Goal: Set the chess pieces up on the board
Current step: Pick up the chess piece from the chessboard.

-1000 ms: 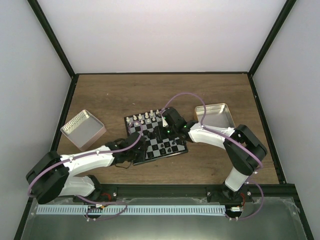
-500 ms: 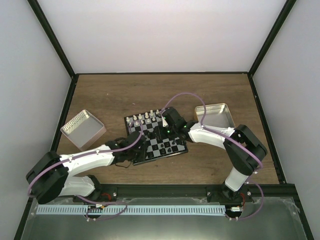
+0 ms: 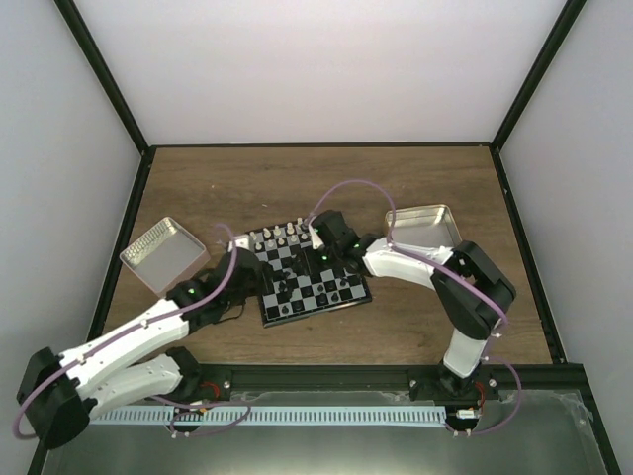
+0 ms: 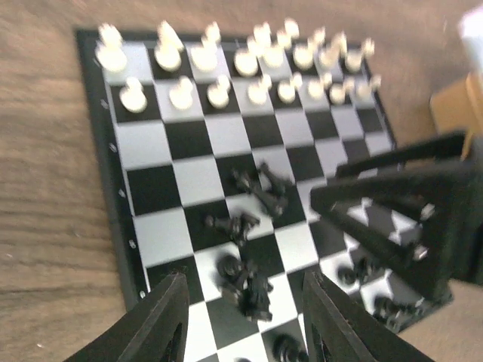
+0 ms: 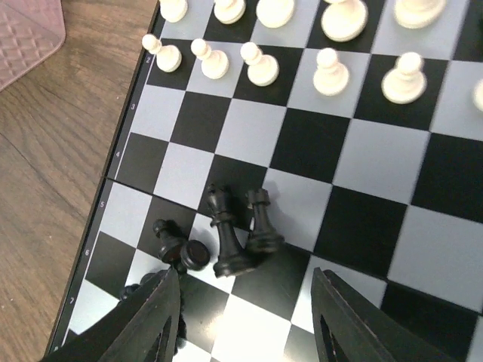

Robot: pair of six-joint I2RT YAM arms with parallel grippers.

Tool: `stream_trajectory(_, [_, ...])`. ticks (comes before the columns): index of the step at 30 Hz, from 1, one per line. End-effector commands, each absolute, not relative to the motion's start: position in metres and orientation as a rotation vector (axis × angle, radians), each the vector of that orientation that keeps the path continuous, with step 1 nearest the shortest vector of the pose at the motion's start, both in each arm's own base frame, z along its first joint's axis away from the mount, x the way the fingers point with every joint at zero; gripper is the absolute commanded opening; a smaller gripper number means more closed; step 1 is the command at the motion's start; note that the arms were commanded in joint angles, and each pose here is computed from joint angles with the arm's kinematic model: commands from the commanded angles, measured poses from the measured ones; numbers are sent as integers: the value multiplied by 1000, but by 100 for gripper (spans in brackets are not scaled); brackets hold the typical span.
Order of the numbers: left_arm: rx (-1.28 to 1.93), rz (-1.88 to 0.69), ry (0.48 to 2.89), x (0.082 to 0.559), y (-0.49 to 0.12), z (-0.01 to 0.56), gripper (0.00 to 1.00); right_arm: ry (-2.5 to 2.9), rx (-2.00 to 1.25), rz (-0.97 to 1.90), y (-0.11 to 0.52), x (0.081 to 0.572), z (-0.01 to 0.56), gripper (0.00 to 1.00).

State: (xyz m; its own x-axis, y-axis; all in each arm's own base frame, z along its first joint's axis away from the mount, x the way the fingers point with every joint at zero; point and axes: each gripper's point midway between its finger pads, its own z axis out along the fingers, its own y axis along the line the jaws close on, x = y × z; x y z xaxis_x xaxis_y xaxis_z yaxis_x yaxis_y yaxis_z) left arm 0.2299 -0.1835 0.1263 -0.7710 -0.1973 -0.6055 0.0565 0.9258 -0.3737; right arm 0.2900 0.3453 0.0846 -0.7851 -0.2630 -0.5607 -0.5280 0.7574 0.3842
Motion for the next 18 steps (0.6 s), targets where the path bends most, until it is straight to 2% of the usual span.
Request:
stream_trajectory(1, [-279, -445, 2298, 242, -152, 142, 44, 2466, -677, 672, 362, 293, 82, 49])
stream_trajectory(5, [-325, -464, 2299, 243, -145, 138, 44, 2487, -708, 627, 368, 292, 71, 47])
stream_trajectory(8, [-332, -474, 2316, 242, -145, 132, 44, 2502, -722, 579, 370, 294, 64, 41])
stream_trajectory(15, [-335, -496, 2330, 242, -146, 126, 44, 2534, -721, 500, 363, 294, 50, 39])
stream_trajectory(18, [-340, -496, 2331, 242, -145, 125, 44, 2540, -722, 482, 360, 294, 47, 35])
